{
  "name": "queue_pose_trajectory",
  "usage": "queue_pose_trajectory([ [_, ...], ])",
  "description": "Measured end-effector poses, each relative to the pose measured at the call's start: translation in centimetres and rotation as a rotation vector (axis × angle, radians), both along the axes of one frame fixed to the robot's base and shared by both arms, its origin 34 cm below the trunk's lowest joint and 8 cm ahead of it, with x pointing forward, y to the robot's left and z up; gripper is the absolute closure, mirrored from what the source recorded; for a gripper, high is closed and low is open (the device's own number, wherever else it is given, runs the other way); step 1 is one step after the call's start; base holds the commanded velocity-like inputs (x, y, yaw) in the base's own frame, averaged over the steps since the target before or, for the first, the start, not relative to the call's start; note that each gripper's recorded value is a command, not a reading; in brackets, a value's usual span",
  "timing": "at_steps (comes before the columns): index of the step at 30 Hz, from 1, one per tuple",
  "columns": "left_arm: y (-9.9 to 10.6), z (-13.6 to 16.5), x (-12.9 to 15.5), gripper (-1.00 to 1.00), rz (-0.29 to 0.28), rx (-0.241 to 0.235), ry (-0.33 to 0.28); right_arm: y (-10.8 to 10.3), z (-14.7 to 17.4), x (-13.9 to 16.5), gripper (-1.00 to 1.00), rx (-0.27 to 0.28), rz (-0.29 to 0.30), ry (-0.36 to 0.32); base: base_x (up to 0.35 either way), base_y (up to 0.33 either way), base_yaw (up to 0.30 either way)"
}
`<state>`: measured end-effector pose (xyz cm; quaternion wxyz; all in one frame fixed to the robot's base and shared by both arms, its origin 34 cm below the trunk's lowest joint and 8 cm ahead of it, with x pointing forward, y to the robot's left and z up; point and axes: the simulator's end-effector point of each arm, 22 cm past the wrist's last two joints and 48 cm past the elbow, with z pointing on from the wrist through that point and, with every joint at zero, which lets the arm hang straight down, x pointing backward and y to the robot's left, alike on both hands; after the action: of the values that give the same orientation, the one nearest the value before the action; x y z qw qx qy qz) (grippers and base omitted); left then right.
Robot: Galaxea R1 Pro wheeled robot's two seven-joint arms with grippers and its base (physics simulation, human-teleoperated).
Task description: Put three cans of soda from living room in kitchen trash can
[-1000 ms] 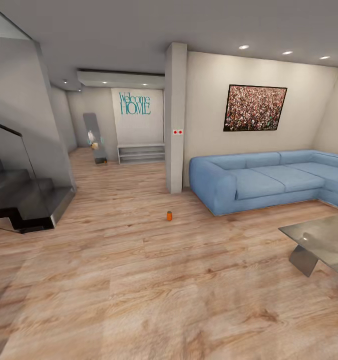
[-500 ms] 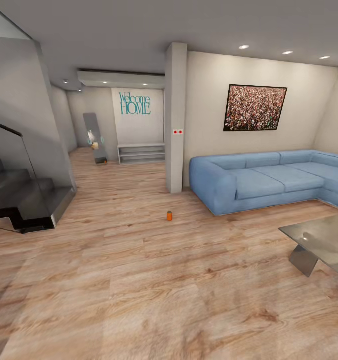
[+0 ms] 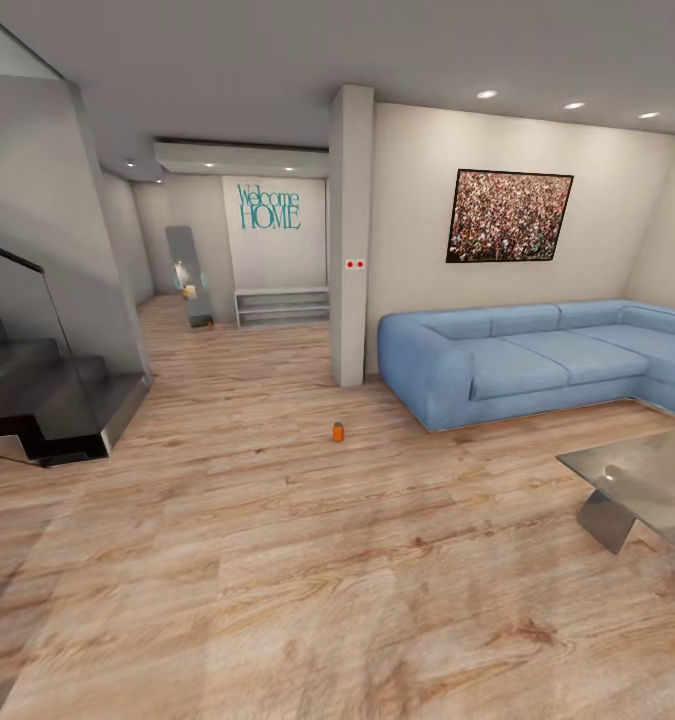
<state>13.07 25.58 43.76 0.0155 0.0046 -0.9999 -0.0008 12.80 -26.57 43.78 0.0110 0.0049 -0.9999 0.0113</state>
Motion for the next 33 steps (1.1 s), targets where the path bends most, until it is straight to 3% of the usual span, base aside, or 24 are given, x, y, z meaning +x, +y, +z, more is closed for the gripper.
queue_pose_trajectory([
  [15, -0.1, 0.0, 0.1, -1.0, 0.0, -0.001, -0.002, -0.1, 0.0, 0.1, -1.0, 0.0, 0.0, -0.005, 0.0, 0.0, 0.0],
  [22, -0.1, 0.0, 0.4, -1.0, 0.001, -0.001, -0.011, -0.5, 0.0, 1.8, -1.0, -0.003, 0.006, -0.078, 0.0, 0.0, 0.0],
  [23, 0.1, 0.0, 2.4, -1.0, 0.0, 0.002, -0.07, -0.9, 0.1, 3.4, -1.0, -0.005, 0.008, -0.126, 0.0, 0.0, 0.0],
  [28, 0.2, 0.3, 6.6, -1.0, -0.002, 0.004, -0.182, -1.2, 0.5, 7.7, -1.0, -0.007, 0.013, -0.233, 0.0, 0.0, 0.0],
  [31, 0.2, 1.2, 12.4, -1.0, -0.003, 0.006, -0.308, -1.5, 1.4, 12.3, -1.0, -0.01, 0.018, -0.339, 0.0, 0.0, 0.0],
  [33, 0.6, 2.7, 17.9, -1.0, -0.004, 0.01, -0.425, -1.4, 2.6, 16.4, -1.0, -0.003, 0.023, -0.428, 0.0, 0.0, 0.0],
])
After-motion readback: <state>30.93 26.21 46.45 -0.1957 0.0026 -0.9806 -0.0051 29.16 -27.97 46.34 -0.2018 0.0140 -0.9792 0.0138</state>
